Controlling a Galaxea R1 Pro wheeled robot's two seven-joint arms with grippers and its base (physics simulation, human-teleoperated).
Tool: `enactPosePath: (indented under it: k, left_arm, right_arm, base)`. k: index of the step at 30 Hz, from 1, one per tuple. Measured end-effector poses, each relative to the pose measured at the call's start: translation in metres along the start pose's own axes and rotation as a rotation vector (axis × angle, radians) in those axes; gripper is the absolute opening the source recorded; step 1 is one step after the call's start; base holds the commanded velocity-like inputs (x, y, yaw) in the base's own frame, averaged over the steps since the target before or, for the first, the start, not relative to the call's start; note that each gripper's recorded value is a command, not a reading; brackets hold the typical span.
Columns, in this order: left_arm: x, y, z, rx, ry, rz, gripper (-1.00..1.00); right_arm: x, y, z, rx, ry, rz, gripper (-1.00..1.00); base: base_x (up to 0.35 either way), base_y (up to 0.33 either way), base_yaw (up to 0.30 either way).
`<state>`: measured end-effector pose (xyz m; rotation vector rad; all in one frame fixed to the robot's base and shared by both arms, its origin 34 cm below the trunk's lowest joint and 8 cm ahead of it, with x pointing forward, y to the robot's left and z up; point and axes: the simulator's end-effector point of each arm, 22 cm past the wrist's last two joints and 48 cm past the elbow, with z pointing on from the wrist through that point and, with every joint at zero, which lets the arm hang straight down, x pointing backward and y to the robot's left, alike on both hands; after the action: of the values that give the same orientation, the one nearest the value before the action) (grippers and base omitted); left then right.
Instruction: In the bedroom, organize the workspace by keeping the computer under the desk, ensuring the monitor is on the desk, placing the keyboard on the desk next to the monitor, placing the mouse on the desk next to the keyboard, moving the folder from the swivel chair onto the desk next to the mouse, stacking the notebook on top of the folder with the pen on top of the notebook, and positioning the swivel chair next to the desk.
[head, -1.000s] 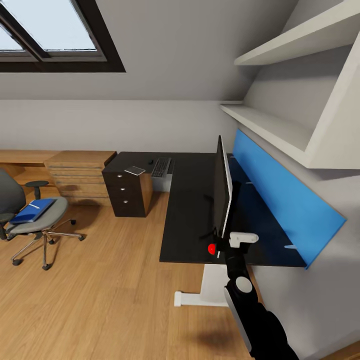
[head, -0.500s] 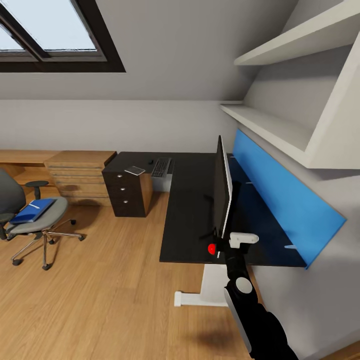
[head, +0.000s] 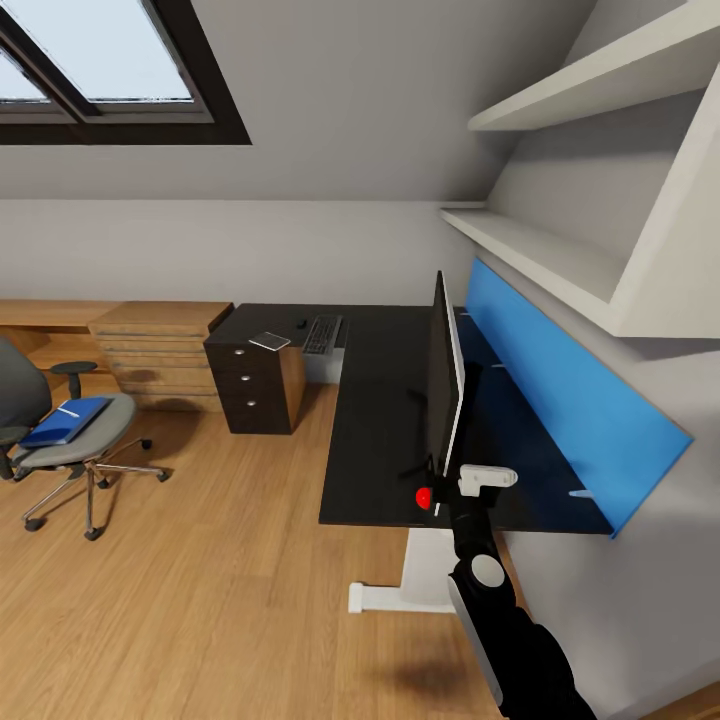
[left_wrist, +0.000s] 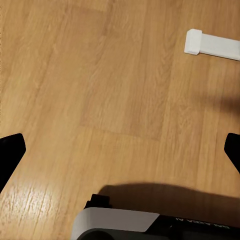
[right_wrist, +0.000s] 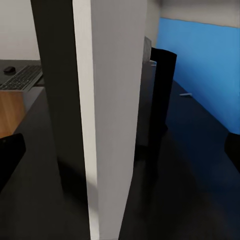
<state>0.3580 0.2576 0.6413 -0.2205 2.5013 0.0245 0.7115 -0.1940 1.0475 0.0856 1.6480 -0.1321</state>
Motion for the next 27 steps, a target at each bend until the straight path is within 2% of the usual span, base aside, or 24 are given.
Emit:
enactPosePath:
  k: [9, 27]
  left_arm:
    - [-0.0001, 0.0, 0.0, 0.0, 0.0, 0.0, 1.0]
    - [0.0, -0.0001, 0.0, 0.0, 0.0, 0.0, 1.0]
  right_arm:
    - [0.0001, 0.0002, 0.0, -0.001, 0.0, 0.0, 1.0]
    - [-0.0028, 0.001, -0.0002, -0.001, -0.005, 0.004, 1.0]
  base:
    - [0.0, -0.065, 0.0]
    - [0.0, -0.004, 0.0]
